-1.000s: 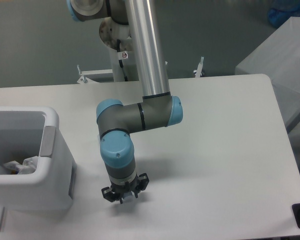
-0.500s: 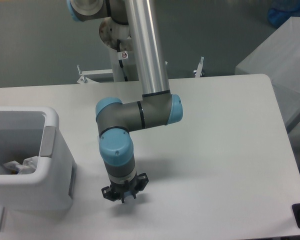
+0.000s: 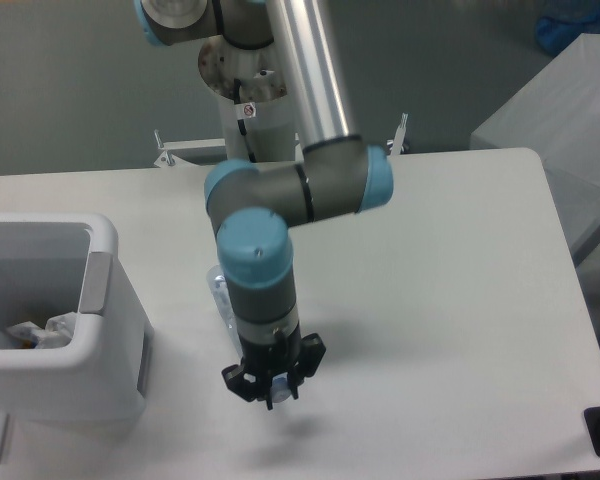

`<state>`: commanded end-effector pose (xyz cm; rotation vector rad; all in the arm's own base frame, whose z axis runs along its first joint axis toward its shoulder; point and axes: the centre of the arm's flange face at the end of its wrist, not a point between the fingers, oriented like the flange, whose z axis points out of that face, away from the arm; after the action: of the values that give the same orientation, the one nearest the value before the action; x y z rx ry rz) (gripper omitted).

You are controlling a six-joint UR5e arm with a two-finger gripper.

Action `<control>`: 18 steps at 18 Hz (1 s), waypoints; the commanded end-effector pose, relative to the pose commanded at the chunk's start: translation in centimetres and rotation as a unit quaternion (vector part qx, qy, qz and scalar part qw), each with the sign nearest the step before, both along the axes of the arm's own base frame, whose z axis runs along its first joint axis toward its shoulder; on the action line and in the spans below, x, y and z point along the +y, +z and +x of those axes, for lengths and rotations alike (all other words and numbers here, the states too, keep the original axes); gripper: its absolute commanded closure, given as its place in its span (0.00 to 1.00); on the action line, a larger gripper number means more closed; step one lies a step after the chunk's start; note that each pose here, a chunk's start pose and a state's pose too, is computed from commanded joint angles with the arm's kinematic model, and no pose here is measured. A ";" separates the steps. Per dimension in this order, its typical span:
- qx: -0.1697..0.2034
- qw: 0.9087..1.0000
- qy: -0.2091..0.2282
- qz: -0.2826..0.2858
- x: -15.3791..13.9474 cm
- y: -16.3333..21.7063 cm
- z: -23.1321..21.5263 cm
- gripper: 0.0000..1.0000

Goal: Place the trash in the trash can
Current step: 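Carry the bottle over the white bin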

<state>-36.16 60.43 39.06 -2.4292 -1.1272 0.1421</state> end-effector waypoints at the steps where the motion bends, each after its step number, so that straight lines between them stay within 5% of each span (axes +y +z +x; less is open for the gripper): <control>1: 0.012 1.000 0.002 0.022 -0.1 2.5 -0.5 0.59; 8: 0.109 0.980 -0.021 0.162 -0.5 14.8 1.2 0.59; 18: 0.135 0.954 -0.091 0.250 -1.2 24.5 10.0 0.59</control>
<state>-26.11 59.21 63.56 -1.9729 -0.7083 0.1099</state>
